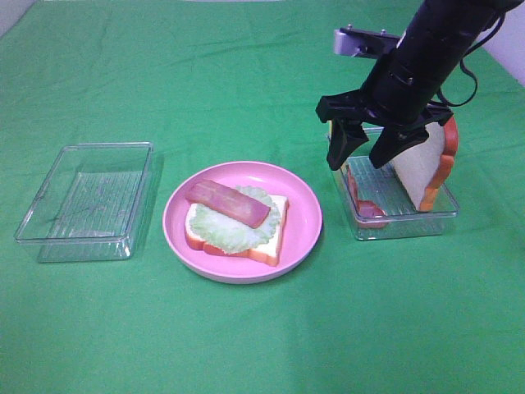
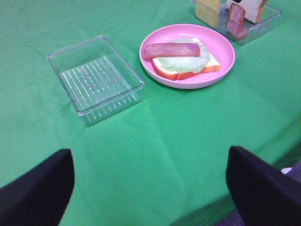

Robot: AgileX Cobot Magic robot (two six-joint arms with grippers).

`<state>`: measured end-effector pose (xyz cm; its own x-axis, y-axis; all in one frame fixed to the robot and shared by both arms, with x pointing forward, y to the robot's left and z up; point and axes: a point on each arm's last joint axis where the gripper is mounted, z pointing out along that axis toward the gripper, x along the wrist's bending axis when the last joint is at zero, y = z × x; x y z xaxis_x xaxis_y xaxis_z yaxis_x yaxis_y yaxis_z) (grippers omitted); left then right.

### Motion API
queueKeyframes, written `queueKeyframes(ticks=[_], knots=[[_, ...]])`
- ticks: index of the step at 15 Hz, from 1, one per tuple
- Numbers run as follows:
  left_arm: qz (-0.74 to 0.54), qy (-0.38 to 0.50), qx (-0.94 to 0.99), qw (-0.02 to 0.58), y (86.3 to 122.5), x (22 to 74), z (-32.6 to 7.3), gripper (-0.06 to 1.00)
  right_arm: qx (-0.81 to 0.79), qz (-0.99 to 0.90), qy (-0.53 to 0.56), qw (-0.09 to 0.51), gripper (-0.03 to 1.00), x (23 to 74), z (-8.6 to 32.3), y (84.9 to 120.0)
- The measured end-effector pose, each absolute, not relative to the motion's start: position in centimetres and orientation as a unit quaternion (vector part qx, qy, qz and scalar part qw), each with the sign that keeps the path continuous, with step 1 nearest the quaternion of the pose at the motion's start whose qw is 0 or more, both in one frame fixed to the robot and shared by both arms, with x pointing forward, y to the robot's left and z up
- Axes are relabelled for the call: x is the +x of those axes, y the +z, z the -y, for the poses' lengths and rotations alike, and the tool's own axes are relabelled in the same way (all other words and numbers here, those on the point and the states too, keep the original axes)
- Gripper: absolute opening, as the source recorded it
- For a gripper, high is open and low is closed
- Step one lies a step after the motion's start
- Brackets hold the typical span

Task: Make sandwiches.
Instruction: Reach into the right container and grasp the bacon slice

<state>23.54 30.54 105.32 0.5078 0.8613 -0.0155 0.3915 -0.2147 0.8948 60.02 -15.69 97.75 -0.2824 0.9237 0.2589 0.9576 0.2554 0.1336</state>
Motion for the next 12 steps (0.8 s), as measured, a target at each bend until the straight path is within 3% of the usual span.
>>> queueKeyframes(ticks=[3,4,12], knots=[[-0.425,0.255,0.736,0.46,105.3,23.5,-30.5,0.83,-0.602,0.786,-0.125,0.068,0.6,62.0,15.1,95.9],[-0.425,0.255,0.736,0.46,105.3,23.5,-30.5,0.83,-0.611,0.781,-0.112,0.068,0.53,62.6,15.0,94.8],[-0.425,0.256,0.736,0.46,105.3,23.5,-30.5,0.83,-0.612,0.786,-0.056,0.068,0.38,62.2,15.7,94.0]])
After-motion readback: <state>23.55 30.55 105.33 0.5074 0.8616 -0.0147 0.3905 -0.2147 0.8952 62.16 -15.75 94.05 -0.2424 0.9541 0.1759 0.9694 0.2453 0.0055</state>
